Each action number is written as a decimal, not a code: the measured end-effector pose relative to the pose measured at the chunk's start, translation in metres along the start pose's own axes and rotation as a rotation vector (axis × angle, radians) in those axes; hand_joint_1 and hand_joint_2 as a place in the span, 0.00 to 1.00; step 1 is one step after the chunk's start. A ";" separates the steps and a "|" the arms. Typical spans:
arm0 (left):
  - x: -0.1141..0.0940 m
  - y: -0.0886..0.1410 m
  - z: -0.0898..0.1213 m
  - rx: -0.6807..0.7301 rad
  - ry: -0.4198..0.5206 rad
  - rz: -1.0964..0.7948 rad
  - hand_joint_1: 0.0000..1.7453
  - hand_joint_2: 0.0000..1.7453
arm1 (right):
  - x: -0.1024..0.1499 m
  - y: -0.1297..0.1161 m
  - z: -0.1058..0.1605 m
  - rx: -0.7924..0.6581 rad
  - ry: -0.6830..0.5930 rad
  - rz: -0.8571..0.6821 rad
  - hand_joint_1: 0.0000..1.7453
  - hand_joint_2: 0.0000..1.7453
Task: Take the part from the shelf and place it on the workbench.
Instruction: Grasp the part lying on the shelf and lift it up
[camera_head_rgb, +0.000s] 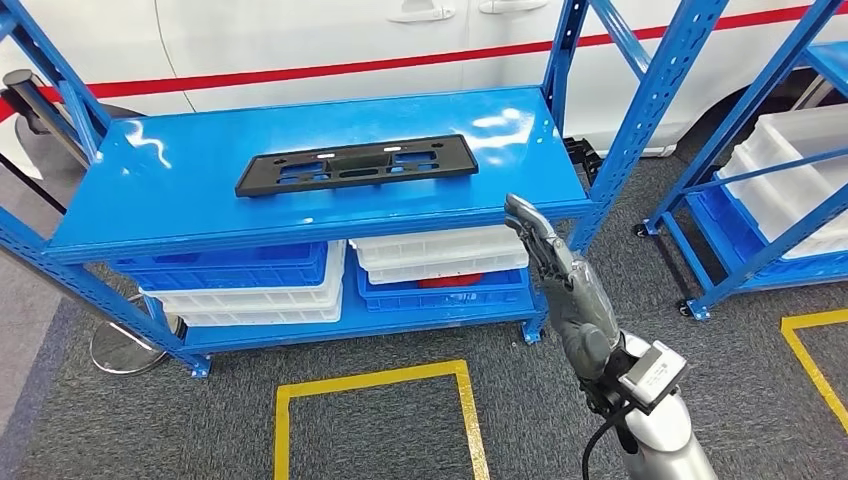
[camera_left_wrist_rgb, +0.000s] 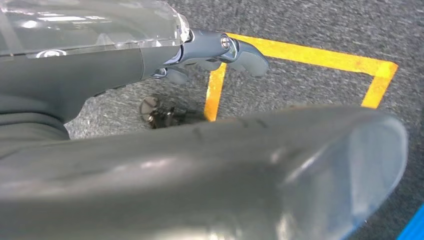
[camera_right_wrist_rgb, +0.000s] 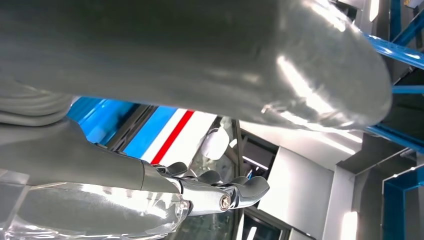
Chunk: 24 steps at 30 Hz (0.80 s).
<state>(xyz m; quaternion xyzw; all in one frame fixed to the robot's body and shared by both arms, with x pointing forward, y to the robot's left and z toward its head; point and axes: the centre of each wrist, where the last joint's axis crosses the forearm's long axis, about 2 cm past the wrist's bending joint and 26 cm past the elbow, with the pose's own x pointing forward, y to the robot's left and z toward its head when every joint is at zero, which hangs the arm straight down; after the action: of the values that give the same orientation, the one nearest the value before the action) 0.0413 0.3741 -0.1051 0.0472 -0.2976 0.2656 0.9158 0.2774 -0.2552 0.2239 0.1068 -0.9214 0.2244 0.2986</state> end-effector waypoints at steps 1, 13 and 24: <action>0.000 0.000 0.000 -0.001 -0.001 0.000 0.00 0.00 | 0.000 0.000 0.000 0.000 0.000 0.000 0.00 0.00; -0.001 0.001 0.001 -0.003 0.000 -0.007 0.00 0.00 | 0.000 0.003 -0.001 0.001 -0.005 -0.004 0.00 0.00; -0.002 0.004 0.002 0.014 0.006 -0.026 0.00 0.00 | 0.000 0.004 -0.001 0.001 -0.018 -0.007 0.00 0.00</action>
<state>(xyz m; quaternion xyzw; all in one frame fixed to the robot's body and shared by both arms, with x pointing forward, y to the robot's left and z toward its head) 0.0372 0.3757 -0.1053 0.0569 -0.2926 0.2559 0.9196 0.2766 -0.2517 0.2234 0.1119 -0.9237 0.2229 0.2909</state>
